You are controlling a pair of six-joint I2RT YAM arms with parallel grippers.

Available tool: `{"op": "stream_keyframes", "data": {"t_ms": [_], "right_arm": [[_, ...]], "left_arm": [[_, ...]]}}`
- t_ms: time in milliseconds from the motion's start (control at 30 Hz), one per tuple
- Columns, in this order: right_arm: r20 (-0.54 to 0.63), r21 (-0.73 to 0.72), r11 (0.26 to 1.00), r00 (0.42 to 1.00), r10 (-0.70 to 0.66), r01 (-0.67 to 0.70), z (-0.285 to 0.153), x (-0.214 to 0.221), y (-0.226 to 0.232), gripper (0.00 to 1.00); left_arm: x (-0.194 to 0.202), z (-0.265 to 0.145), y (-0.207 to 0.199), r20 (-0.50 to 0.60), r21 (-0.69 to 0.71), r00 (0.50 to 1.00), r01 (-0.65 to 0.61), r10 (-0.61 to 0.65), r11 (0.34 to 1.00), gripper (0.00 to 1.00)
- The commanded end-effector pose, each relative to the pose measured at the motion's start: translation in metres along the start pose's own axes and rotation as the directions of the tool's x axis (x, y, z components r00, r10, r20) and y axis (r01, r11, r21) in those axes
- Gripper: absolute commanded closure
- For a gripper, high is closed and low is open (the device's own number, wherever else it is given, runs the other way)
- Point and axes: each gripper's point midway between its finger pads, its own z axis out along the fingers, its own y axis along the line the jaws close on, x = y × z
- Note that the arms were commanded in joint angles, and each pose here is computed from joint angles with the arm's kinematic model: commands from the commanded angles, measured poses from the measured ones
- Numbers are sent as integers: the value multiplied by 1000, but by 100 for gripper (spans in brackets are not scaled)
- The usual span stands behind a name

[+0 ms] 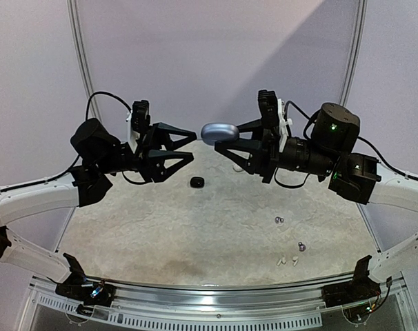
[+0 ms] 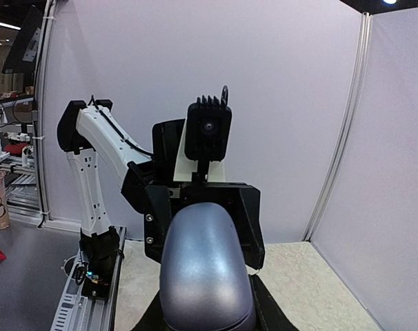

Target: Insert the wireless bluetooth earbuds into the charging case

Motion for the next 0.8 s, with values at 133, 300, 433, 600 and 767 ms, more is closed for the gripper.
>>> {"op": "stream_keyframes", "data": {"t_ms": [133, 300, 433, 600, 767], "right_arm": [[28, -26, 1000, 1000, 13, -12, 14, 2, -2, 100], [18, -46, 999, 999, 26, -25, 24, 9, -2, 100], [14, -51, 998, 999, 32, -31, 26, 11, -2, 100], [-2, -58, 997, 999, 43, -43, 32, 16, -3, 100], [-15, -42, 998, 999, 52, -52, 33, 19, -5, 95]], "left_arm": [[-10, 11, -13, 38, 45, 999, 10, -11, 999, 34], [-11, 12, -13, 44, 38, 999, 8, -9, 999, 41], [-9, 11, -13, 40, 35, 999, 11, -12, 999, 54], [-8, 11, -14, 37, 31, 999, 8, -9, 999, 85], [-8, 8, -10, 36, 5, 999, 10, -10, 1000, 100]]}}
